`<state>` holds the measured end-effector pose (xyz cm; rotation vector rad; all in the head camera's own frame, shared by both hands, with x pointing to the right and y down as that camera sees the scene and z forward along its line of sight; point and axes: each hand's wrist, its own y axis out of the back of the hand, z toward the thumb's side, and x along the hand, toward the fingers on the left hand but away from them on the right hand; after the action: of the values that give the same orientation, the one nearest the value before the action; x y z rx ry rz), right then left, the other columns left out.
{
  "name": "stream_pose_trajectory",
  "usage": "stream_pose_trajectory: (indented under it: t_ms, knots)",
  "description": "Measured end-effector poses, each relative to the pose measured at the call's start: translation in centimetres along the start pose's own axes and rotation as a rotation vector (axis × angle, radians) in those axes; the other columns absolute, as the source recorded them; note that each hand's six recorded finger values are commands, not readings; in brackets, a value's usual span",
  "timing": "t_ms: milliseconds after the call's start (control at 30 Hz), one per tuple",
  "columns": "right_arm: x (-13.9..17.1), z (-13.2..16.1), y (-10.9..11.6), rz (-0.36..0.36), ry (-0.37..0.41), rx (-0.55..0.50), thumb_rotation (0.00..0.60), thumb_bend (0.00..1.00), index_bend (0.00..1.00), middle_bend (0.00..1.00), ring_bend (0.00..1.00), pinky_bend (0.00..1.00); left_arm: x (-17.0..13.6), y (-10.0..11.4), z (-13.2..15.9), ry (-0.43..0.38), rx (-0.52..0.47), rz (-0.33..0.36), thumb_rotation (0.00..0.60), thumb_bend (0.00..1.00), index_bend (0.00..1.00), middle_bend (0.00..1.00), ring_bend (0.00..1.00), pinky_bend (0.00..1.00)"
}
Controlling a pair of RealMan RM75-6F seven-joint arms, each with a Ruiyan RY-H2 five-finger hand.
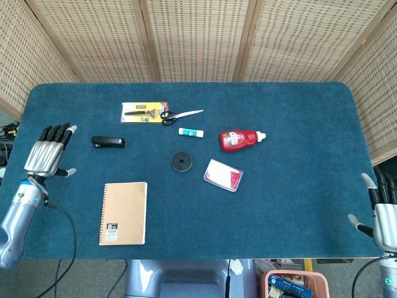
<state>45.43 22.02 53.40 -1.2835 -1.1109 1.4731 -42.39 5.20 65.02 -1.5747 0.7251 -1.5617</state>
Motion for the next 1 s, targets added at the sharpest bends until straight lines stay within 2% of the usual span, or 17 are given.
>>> stream_pose_trajectory:
  t_ms: [200,400,600,767,1000]
  knots:
    - [-0.8,-1.5,-0.9,0.020,-0.060,0.012,0.600,0.00,0.00,0.00,0.00,0.00,7.4,-0.2,0.3,0.040,0.070,-0.061,0.600,0.08,0.01,0.00,0.00,0.02]
    - [-1.5,-2.8,-1.9,0.041,-0.106,0.026,0.600,0.00,0.00,0.00,0.00,0.00,12.2,-2.0,2.9,0.059,0.085,-0.140,0.600,0.11,0.16,0.07,0.02,0.15]
    - [-1.6,-2.9,-2.1,0.042,-0.112,0.027,0.600,0.00,0.00,0.00,0.00,0.00,14.1,-4.1,7.0,0.025,0.035,-0.209,0.600,0.12,0.28,0.19,0.14,0.25]
    - [-1.6,-3.2,-2.0,0.039,-0.116,0.025,0.600,0.00,0.00,0.00,0.00,0.00,14.5,-4.5,8.8,-0.008,0.044,-0.210,0.600,0.16,0.49,0.33,0.25,0.35]
    - [-1.5,-3.3,-1.9,0.034,-0.119,0.021,0.600,0.00,0.00,0.00,0.00,0.00,14.9,-5.1,10.5,-0.028,0.085,-0.211,0.600,0.24,0.59,0.43,0.35,0.45]
